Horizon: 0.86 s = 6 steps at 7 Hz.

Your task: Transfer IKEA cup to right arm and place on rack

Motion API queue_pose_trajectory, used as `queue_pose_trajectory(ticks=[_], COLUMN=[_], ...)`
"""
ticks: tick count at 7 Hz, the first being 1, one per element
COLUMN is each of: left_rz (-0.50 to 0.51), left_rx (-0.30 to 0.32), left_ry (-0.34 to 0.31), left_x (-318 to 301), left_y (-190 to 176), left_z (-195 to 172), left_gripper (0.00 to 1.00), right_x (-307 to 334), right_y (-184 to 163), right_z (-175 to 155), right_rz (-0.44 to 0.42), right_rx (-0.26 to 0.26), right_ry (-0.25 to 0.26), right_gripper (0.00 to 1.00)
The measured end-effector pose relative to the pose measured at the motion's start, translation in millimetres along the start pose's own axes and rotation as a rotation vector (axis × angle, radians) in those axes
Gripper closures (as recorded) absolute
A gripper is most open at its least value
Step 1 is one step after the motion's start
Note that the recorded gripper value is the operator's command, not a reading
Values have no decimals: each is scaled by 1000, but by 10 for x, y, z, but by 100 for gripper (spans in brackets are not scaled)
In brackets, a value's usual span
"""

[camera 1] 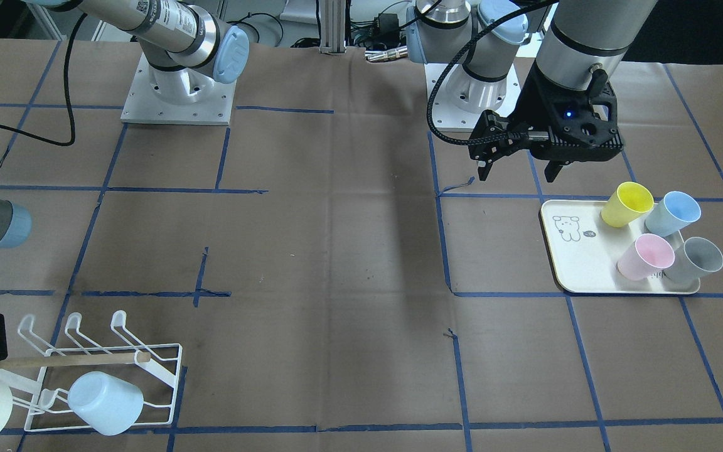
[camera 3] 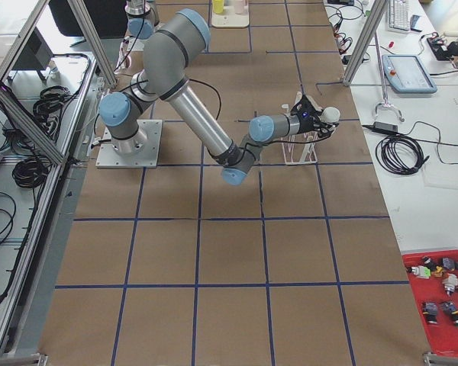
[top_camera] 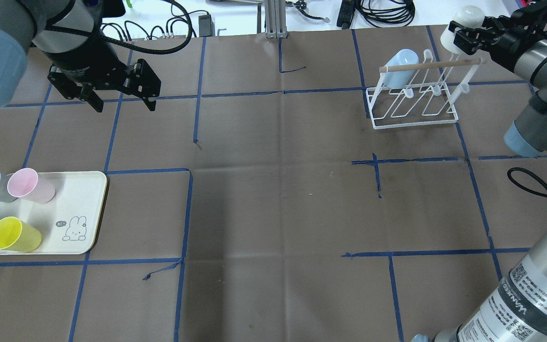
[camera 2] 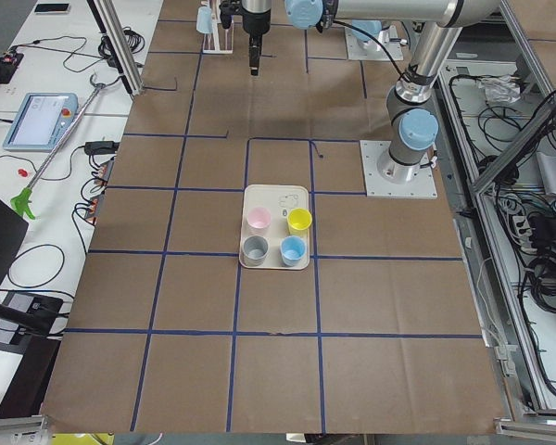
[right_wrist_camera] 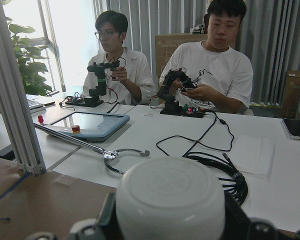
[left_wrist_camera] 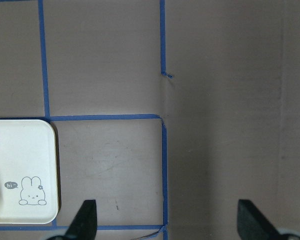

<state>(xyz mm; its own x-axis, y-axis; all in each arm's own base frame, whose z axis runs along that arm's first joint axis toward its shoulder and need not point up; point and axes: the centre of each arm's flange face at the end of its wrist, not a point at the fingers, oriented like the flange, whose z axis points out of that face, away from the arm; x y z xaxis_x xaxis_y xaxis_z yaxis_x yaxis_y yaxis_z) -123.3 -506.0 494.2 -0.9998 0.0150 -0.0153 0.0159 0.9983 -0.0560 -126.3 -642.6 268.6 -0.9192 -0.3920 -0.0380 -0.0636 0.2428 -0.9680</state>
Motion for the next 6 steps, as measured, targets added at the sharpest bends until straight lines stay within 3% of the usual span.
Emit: queue_pose_trajectory(ticks=[4, 5, 6], left_rz=[0, -1, -1], left_rx=[-4, -4, -4], left_ry=[0, 1, 1], left_x=[0, -2, -3], left_y=[2, 1, 1], left_z=[9, 7, 7], left_gripper=[0, 0, 0], right_x=[-3, -3, -2], right_y=[114, 146, 158], right_z=[16, 23, 26], right_rz=[17, 21, 23], right_rx=[-14, -18, -19], right_ry=[-4, -5, -5], right_gripper=[65, 52, 21])
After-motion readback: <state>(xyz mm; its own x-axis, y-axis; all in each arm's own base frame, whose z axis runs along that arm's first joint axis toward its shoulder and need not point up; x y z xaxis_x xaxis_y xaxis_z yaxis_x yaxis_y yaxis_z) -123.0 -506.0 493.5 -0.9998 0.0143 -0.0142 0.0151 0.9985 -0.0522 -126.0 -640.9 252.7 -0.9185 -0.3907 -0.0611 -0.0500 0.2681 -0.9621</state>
